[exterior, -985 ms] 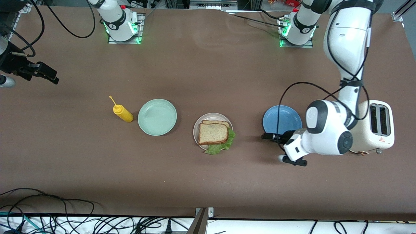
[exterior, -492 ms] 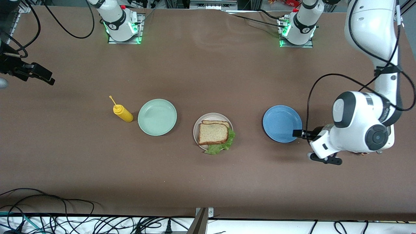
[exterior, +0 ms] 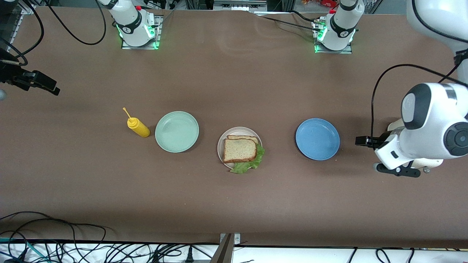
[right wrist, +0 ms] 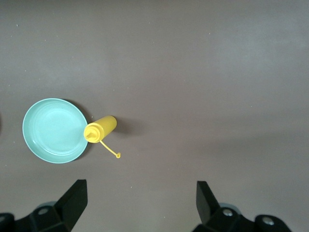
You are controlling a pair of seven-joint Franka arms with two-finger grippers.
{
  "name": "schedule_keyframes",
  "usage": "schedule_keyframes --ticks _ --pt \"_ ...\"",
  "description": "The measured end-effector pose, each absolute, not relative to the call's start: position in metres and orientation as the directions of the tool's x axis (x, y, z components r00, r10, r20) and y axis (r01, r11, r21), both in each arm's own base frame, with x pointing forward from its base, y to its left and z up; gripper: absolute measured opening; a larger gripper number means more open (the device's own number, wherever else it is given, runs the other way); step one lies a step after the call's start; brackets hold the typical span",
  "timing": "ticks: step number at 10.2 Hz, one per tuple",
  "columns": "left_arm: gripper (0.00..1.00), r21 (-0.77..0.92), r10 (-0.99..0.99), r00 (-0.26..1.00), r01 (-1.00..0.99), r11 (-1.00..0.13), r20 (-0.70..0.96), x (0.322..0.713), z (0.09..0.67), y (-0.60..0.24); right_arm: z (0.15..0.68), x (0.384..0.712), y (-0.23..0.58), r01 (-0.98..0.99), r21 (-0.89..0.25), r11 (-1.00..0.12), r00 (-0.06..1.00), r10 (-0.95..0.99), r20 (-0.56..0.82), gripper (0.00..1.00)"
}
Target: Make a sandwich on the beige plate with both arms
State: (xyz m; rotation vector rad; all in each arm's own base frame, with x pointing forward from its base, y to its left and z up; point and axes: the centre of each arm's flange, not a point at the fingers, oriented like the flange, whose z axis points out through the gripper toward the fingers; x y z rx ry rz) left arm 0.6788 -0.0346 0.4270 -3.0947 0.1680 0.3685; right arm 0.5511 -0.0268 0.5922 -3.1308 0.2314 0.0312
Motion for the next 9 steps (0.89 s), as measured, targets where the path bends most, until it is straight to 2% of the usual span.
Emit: schedule_keyframes --ticks 4,9 --pt "1.0 -0.011 -0.06 0.978 -0.063 -0.998 -0.202 0.653 0.486 -0.029 0.59 0.551 -0.027 -0.147 0.001 -0.989 0.989 -0.147 -0.03 1.0" --pt "1.0 -0.002 -0.029 0.988 -0.03 -1.0 -0.155 0.588 0.554 -0.006 0.591 0.558 -0.027 -0.147 0.001 -0.989 0.989 -0.147 -0.025 1.0"
